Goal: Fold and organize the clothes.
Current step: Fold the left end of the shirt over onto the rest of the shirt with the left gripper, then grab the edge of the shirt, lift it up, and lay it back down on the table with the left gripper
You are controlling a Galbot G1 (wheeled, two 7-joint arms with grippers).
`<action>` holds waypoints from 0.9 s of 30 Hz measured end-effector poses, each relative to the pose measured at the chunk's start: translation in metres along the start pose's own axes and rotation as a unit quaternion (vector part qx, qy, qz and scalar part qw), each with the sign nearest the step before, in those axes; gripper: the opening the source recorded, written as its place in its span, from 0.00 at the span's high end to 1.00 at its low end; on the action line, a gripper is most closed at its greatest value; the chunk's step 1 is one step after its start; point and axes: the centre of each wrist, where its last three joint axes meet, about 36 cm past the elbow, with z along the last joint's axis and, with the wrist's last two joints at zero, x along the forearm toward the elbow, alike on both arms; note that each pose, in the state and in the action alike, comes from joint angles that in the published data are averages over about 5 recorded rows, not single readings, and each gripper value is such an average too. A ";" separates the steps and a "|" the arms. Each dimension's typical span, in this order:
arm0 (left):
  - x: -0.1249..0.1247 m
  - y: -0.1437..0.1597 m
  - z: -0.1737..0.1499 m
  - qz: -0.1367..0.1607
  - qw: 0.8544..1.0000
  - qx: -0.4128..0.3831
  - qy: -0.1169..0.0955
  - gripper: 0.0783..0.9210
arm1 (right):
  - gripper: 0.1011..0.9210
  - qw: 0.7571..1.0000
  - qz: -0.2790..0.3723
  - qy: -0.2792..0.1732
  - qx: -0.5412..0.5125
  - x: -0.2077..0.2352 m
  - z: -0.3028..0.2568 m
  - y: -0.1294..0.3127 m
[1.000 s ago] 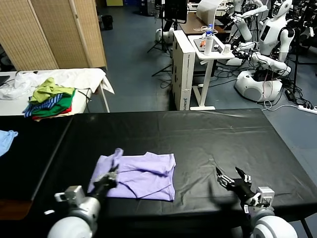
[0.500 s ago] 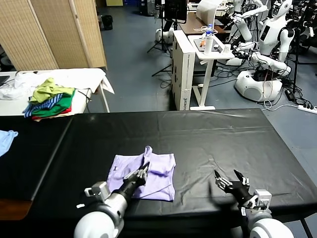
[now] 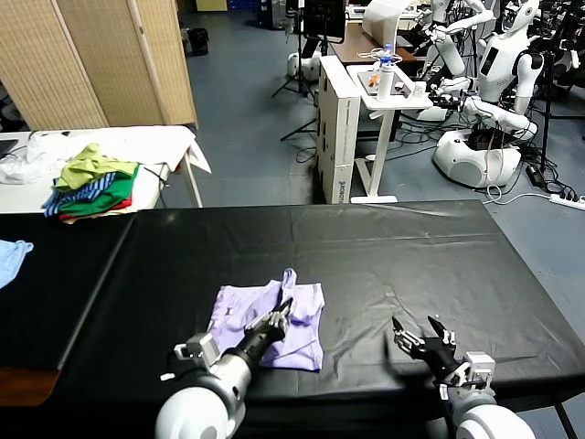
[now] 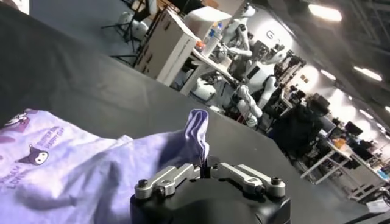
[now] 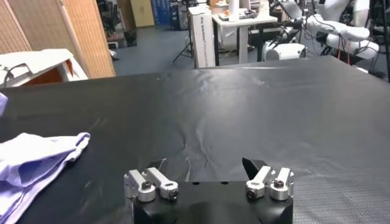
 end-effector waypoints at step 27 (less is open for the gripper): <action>-0.001 0.004 0.006 -0.042 0.995 -0.064 -0.069 0.02 | 0.02 0.986 -0.160 -0.014 0.040 -0.008 -0.030 0.039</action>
